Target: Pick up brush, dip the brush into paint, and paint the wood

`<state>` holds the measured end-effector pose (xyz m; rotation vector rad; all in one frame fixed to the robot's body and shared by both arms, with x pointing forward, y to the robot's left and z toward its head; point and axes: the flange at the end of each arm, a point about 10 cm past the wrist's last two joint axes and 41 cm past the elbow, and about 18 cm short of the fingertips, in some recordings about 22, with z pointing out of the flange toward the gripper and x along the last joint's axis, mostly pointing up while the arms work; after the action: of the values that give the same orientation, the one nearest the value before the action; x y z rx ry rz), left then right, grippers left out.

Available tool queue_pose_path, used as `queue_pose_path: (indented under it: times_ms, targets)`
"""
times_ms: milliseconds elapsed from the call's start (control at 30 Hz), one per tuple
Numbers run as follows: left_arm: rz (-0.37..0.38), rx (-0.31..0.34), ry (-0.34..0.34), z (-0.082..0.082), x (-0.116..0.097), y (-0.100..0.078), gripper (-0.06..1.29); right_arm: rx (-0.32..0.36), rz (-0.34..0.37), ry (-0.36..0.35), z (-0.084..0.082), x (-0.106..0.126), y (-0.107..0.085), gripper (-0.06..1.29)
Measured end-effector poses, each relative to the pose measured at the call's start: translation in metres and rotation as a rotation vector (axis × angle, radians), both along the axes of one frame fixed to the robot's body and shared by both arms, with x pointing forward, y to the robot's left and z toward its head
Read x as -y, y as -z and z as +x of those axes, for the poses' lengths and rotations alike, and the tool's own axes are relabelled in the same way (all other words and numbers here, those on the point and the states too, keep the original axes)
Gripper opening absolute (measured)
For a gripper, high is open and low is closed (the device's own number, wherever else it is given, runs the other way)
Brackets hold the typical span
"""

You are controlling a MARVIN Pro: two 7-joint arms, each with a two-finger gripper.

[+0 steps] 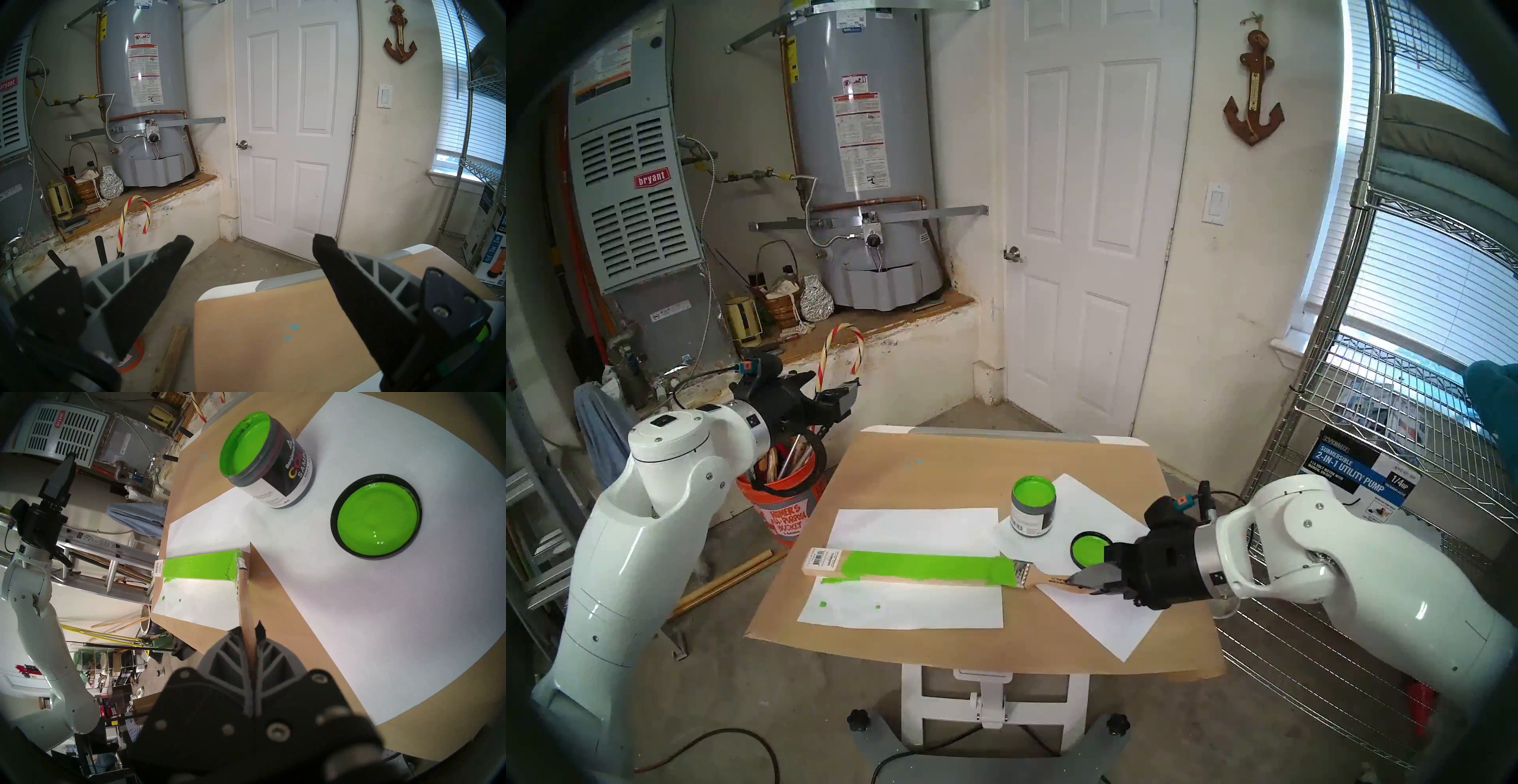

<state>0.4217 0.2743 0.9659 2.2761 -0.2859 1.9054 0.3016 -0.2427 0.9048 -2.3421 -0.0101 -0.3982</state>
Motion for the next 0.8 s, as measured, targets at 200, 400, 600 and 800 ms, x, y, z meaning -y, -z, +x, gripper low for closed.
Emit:
queue_pose_path:
  times_ms: [200,400,600,800]
  targets:
    - [0.0,0.0,0.0,0.0,0.0,0.0,1.25,0.018,0.028,-0.003,0.002,-0.001,-0.011,-0.03]
    - [0.0,0.0,0.0,0.0,0.0,0.0,1.25,0.036,0.061,-0.003,0.004,-0.002,-0.023,-0.03]
    - [0.0,0.0,0.0,0.0,0.0,0.0,1.25,0.067,0.132,0.018,0.01,0.0,-0.04,-0.03]
    - [0.0,0.0,0.0,0.0,0.0,0.0,1.25,0.098,0.217,0.051,0.016,0.006,-0.054,-0.03]
